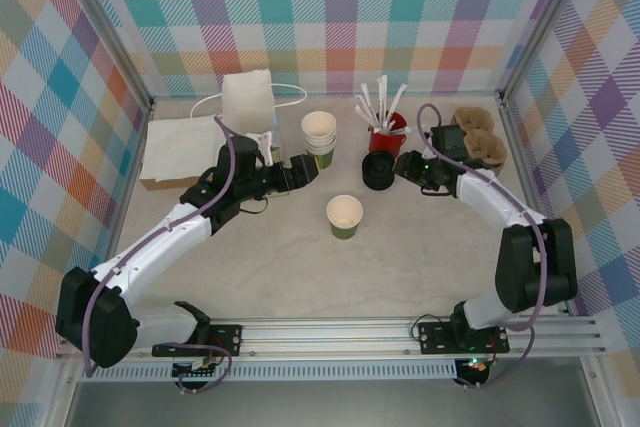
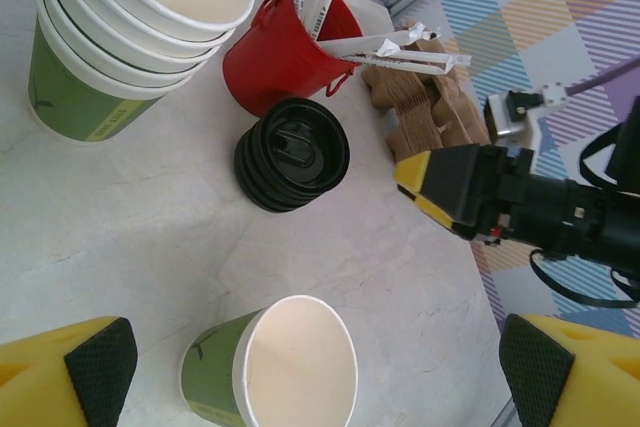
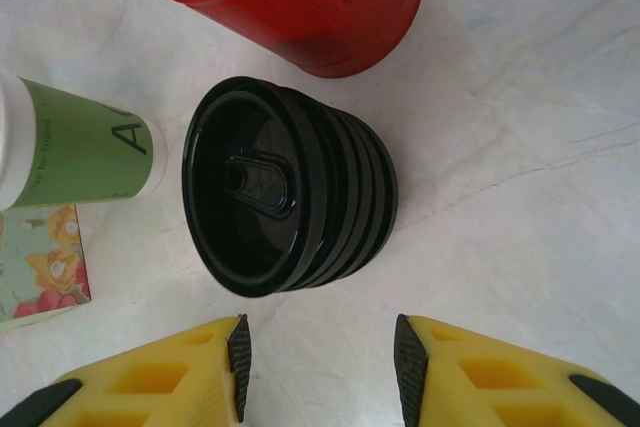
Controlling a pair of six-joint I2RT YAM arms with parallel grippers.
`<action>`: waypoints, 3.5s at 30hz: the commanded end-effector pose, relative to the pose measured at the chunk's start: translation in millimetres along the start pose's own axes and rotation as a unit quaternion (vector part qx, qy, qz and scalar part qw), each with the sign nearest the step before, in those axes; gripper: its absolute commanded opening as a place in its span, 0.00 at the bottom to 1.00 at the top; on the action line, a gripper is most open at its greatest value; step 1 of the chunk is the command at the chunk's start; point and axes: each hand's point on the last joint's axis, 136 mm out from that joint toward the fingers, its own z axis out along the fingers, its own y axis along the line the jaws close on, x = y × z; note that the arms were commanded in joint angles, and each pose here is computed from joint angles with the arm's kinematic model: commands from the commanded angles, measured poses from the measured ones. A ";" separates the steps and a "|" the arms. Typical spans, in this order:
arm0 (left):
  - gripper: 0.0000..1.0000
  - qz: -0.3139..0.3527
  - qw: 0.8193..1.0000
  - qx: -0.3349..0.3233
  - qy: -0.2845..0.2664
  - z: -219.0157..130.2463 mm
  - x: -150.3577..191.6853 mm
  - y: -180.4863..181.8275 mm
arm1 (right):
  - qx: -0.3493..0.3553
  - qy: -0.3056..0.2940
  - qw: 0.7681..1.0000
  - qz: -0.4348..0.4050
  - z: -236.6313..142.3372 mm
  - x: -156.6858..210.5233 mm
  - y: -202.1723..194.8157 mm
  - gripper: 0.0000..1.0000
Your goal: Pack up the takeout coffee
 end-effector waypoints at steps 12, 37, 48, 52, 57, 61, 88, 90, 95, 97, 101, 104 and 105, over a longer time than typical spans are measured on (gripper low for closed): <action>0.96 0.014 1.000 0.014 -0.007 -0.6 -7.9 -15.4 | -0.045 0.019 0.999 0.019 37.6 -12.2 15.2 0.43; 0.96 0.019 1.000 0.003 -0.007 -2.0 -8.6 -13.1 | -0.045 0.032 0.998 0.002 44.1 -16.0 19.5 0.15; 0.97 0.016 1.000 0.012 -0.008 -1.4 -9.7 -16.7 | -0.074 0.016 0.997 -0.012 21.2 -12.4 31.1 0.10; 0.96 0.007 1.000 0.028 -0.007 1.1 -11.7 -23.5 | -0.086 0.005 0.996 -0.020 6.3 -10.6 36.2 0.10; 0.96 -0.004 0.998 0.055 0.003 7.6 -13.7 -34.1 | -0.110 -0.009 0.993 -0.032 -14.1 -3.1 43.0 0.10; 0.96 -0.011 0.997 0.075 0.016 15.2 -13.5 -41.6 | -0.145 -0.014 0.989 -0.039 -31.9 1.3 56.2 0.09; 0.75 -0.004 0.980 0.175 0.099 63.2 5.3 -105.4 | -0.361 -0.034 0.924 -0.120 -144.0 23.1 154.9 0.09; 0.69 0.000 0.981 0.167 0.102 65.0 8.0 -103.2 | -0.364 -0.036 0.923 -0.119 -145.4 22.0 156.6 0.09; 0.46 0.003 0.982 0.159 0.100 65.9 8.3 -101.2 | -0.359 -0.033 0.925 -0.118 -143.5 22.3 155.9 0.10; 0.35 0.005 0.983 0.156 0.097 65.9 7.6 -100.2 | -0.357 -0.032 0.926 -0.117 -142.2 22.8 154.9 0.11; 0.25 0.007 0.984 0.154 0.093 64.4 6.0 -100.7 | -0.340 -0.037 0.933 -0.117 -140.0 22.9 148.9 0.22; 0.20 0.008 0.983 0.157 0.091 62.7 4.6 -102.6 | -0.326 -0.041 0.937 -0.117 -136.6 23.3 143.6 0.33; 0.20 0.008 0.983 0.158 0.089 62.2 3.8 -103.3 | -0.324 -0.039 0.938 -0.115 -134.9 24.1 142.5 0.37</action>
